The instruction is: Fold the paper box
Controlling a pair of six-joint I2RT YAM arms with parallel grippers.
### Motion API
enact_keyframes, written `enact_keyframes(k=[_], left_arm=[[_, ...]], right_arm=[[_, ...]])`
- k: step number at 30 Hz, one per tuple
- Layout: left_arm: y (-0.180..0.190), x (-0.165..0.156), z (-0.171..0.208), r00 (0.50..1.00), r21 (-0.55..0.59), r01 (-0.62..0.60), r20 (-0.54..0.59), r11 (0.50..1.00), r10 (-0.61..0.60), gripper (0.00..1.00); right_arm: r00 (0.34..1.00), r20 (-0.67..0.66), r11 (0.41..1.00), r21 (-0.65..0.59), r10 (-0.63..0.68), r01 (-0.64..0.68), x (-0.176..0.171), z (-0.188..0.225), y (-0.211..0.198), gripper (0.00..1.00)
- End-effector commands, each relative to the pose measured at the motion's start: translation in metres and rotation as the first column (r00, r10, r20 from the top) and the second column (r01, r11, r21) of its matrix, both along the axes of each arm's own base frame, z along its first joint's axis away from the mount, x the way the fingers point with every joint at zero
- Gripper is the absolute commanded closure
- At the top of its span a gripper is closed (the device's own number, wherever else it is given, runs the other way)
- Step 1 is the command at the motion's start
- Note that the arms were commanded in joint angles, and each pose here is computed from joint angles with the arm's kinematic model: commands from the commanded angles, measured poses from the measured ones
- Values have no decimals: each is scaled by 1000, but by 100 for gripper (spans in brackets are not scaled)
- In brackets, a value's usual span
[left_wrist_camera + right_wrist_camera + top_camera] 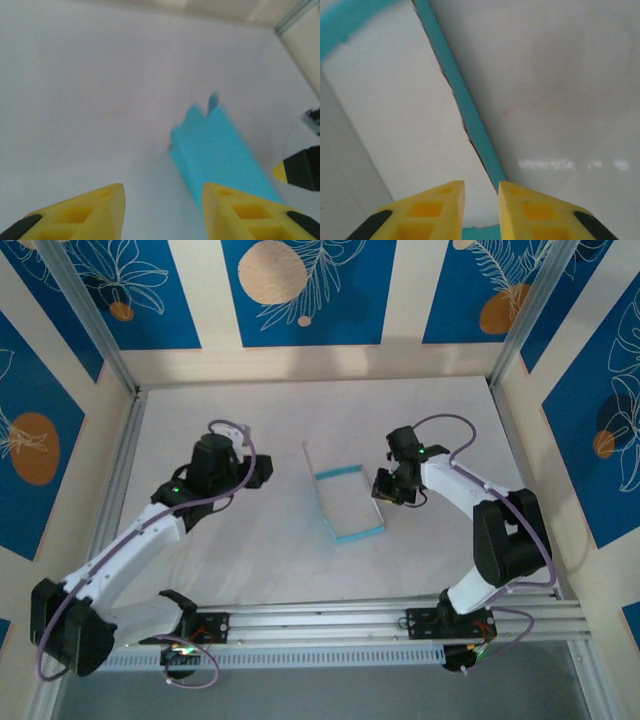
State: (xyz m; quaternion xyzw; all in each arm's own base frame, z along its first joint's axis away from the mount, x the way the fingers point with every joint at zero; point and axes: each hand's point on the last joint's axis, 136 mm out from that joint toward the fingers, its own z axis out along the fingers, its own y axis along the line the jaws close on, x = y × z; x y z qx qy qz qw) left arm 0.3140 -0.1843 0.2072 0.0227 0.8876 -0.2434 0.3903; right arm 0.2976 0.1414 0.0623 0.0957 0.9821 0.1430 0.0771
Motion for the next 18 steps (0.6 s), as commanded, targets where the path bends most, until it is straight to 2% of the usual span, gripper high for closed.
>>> enact_keyframes(k=[1, 5, 8, 15, 18], left_arm=[[-20, -25, -50, 969, -104, 14, -245, 994, -40, 57], [-54, -31, -80, 950, -69, 61, -303, 996, -79, 59], [-73, -23, -94, 944, -84, 63, -318, 994, -87, 59], [-106, 38, -87, 948, -52, 119, -291, 992, -129, 58], [-112, 72, -82, 949, -88, 111, -285, 990, -132, 57]], right_arm=[[994, -88, 995, -85, -58, 51, -22, -19, -1, 77], [991, -126, 998, -35, -48, 44, -42, -29, 17, 79], [989, -138, 997, 44, -57, 64, -51, -26, 31, 78], [989, -145, 970, 233, -40, 74, -75, -8, 91, 71], [992, -127, 943, 327, -19, 60, -77, 2, 126, 68]])
